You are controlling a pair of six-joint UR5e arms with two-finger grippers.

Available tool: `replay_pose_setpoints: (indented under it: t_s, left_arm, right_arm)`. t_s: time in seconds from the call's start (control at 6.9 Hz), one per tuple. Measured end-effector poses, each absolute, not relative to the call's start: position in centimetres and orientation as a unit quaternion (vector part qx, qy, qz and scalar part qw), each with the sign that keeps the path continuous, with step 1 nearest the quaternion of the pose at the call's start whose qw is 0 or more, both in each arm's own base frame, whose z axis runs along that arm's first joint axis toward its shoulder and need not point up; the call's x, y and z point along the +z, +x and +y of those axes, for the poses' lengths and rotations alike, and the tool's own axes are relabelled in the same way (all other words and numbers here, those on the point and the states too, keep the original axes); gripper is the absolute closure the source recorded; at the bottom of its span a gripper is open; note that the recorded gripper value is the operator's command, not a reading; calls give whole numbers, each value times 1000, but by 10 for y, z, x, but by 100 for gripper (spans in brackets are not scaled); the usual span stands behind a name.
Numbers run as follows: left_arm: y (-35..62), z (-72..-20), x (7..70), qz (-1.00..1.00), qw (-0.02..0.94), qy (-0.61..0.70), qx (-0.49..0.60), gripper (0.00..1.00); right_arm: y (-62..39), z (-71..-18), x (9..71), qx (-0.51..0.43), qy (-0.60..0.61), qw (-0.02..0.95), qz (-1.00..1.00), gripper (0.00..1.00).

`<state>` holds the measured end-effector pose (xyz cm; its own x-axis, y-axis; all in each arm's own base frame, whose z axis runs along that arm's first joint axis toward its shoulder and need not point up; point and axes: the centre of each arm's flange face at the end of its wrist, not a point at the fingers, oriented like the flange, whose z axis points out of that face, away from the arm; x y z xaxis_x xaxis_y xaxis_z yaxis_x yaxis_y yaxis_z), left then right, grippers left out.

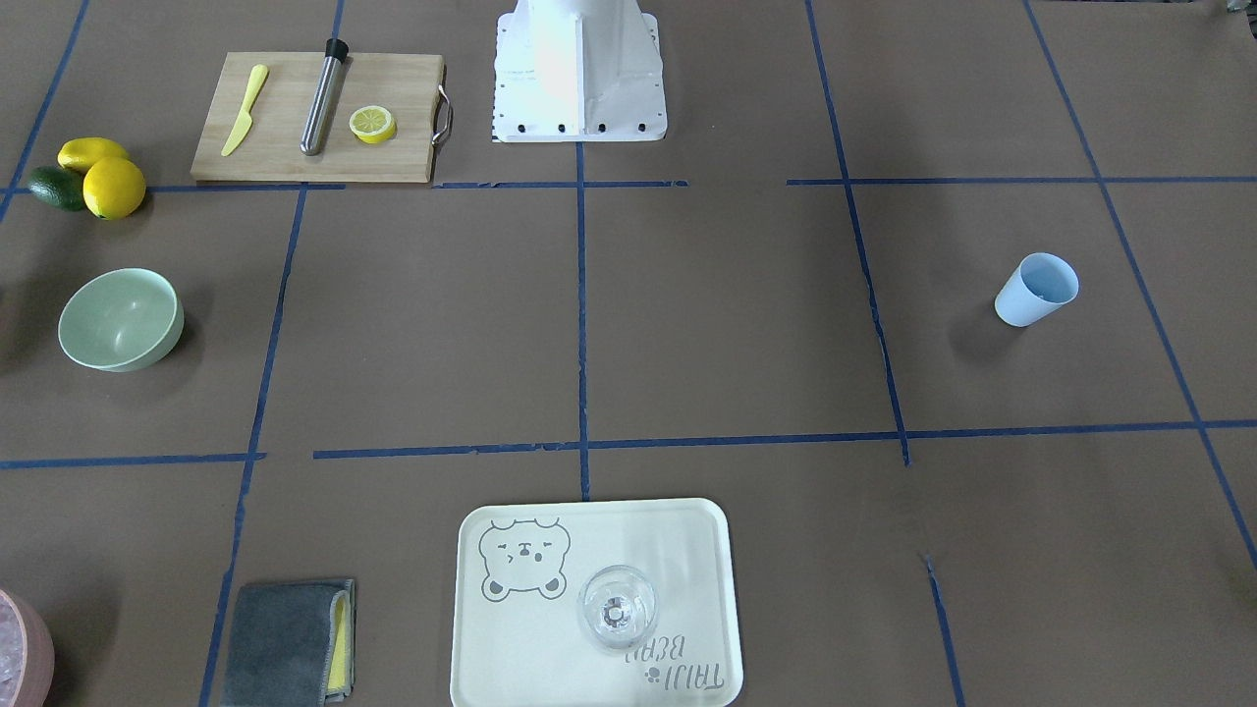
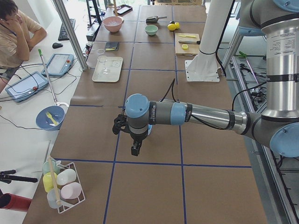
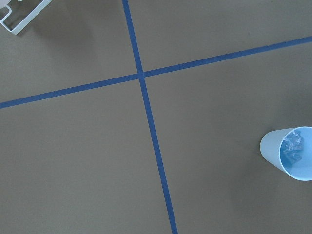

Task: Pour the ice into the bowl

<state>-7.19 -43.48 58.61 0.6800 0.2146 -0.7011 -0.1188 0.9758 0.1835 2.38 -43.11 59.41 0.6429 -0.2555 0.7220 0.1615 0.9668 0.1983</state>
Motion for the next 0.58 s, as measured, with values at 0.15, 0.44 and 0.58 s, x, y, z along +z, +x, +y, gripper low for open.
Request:
replay_pose_setpoints:
  t_s: [0.15, 0.44, 0.58]
  left_arm:
    - [-71, -434, 587, 393, 913, 61, 90, 0]
    - [-70, -434, 585, 403, 909, 62, 89, 0]
    - [-69, -434, 584, 407, 907, 62, 89, 0]
  right_arm:
    - [10, -434, 591, -116, 52, 894, -429, 0]
    - [-34, -449, 585, -130, 50, 884, -447, 0]
    - [-62, -456, 582, -115, 46, 888, -443, 1]
